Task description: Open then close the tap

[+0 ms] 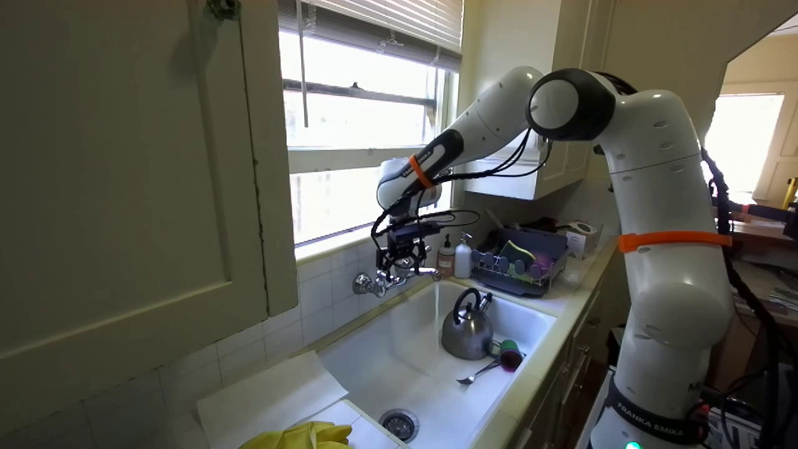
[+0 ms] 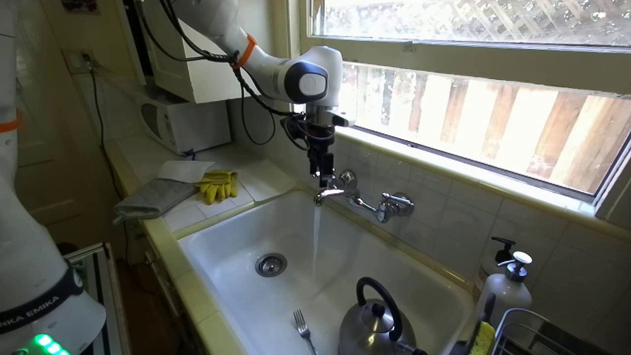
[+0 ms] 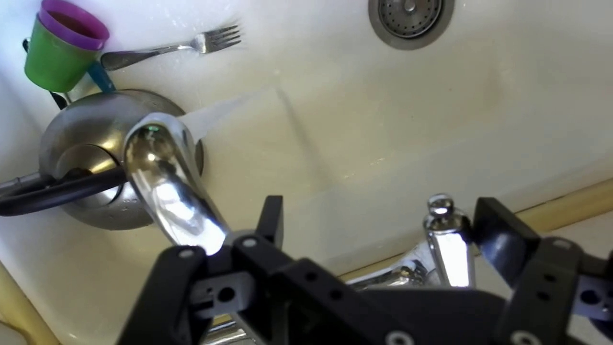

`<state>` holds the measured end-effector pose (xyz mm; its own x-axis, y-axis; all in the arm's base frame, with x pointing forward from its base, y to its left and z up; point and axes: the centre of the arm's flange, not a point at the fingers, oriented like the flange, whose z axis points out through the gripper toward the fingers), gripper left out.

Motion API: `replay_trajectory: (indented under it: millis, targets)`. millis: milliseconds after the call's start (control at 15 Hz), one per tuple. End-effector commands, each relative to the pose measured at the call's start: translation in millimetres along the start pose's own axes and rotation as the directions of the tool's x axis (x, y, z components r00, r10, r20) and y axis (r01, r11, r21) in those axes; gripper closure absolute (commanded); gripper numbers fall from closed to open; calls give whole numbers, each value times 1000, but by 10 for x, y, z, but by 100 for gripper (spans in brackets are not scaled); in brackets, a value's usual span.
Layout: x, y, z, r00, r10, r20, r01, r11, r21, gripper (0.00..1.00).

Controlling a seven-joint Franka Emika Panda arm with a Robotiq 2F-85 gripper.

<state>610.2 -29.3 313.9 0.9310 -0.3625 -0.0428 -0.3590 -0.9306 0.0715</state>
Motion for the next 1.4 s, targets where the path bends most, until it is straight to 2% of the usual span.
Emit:
replay_trajectory:
  millis: [0,200,400,800,1333]
  targets:
    - [-149,275,-319,1000,-1,0,1,996,90,0]
    - [-204,456,-589,1000,23,-20,-20,991,129,0]
    - [-326,626,-815,997,-29,-65,37,990,137,0]
    - [-636,925,-1067,977,-181,-115,193,976,102,0]
    - [-943,1233,-1099,955,-268,-126,274,961,30,0]
